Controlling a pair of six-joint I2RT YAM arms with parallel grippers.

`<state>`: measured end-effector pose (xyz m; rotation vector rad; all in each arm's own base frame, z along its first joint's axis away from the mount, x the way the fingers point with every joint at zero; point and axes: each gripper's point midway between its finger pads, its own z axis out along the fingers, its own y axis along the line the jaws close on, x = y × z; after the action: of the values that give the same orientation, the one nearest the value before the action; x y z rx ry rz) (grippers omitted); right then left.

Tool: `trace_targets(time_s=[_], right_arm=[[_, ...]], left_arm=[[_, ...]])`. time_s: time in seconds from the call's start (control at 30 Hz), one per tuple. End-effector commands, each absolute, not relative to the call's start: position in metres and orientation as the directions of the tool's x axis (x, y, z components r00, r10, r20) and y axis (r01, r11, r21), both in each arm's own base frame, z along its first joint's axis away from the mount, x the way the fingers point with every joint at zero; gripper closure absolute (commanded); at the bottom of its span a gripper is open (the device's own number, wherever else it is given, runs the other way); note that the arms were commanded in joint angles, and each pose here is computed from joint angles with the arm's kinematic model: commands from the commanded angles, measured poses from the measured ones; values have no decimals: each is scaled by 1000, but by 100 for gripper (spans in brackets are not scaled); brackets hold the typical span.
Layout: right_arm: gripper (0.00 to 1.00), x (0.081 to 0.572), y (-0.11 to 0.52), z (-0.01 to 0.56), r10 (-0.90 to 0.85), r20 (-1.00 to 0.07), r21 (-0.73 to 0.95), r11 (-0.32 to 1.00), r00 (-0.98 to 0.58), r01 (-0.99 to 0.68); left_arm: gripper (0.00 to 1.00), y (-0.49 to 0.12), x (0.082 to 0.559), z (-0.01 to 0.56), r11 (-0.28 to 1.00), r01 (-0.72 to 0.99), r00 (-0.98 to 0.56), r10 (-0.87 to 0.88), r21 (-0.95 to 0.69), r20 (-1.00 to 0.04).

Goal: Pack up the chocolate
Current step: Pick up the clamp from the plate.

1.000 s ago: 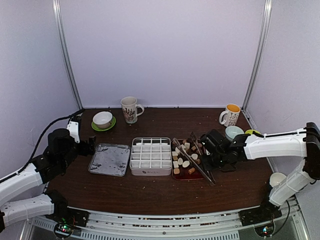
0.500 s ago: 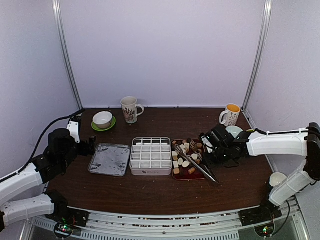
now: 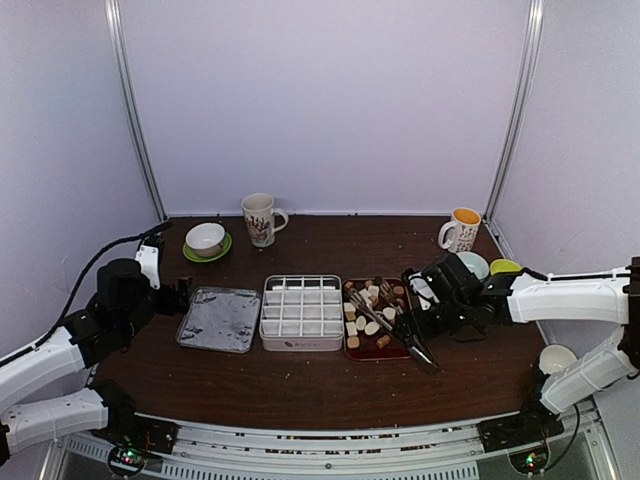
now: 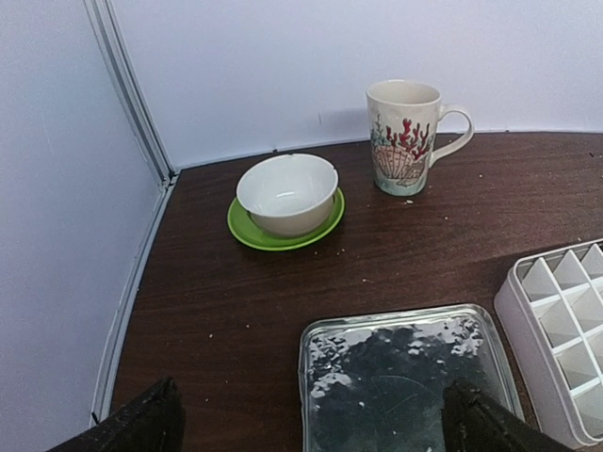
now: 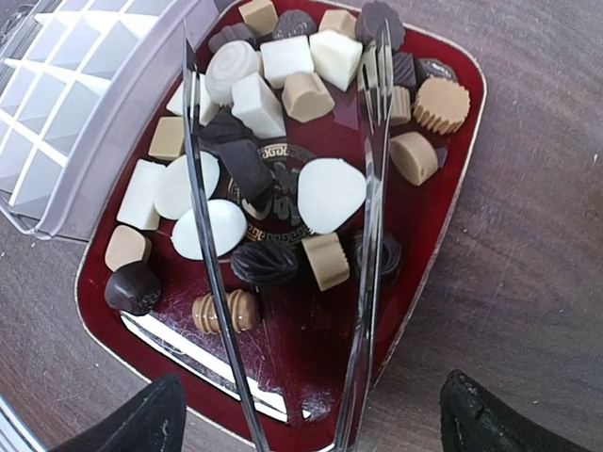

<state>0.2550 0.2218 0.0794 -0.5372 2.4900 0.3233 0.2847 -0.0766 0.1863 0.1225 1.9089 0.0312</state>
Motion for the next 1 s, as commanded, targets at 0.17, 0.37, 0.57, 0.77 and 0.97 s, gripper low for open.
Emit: trace_targets(time_s=[0.17, 0.37, 0.57, 0.77, 0.97], right_arm=[[12, 252, 236, 56, -289, -514, 191, 880, -808, -436], [21, 251, 242, 53, -303, -501, 207, 868, -811, -452], [33, 255, 239, 46, -336, -482, 158, 875, -809, -457], [38, 257, 238, 44, -352, -480, 131, 877, -803, -462], [43, 258, 241, 42, -361, -477, 125, 874, -801, -469]], left_arm=[[2, -78, 287, 207, 996, 73, -281, 73, 55, -957], [2, -78, 286, 207, 996, 73, -281, 71, 53, -957], [2, -77, 286, 207, 996, 69, -280, 75, 57, -957], [2, -76, 286, 207, 996, 67, -276, 75, 59, -958], [2, -76, 286, 205, 996, 67, -282, 79, 62, -956]])
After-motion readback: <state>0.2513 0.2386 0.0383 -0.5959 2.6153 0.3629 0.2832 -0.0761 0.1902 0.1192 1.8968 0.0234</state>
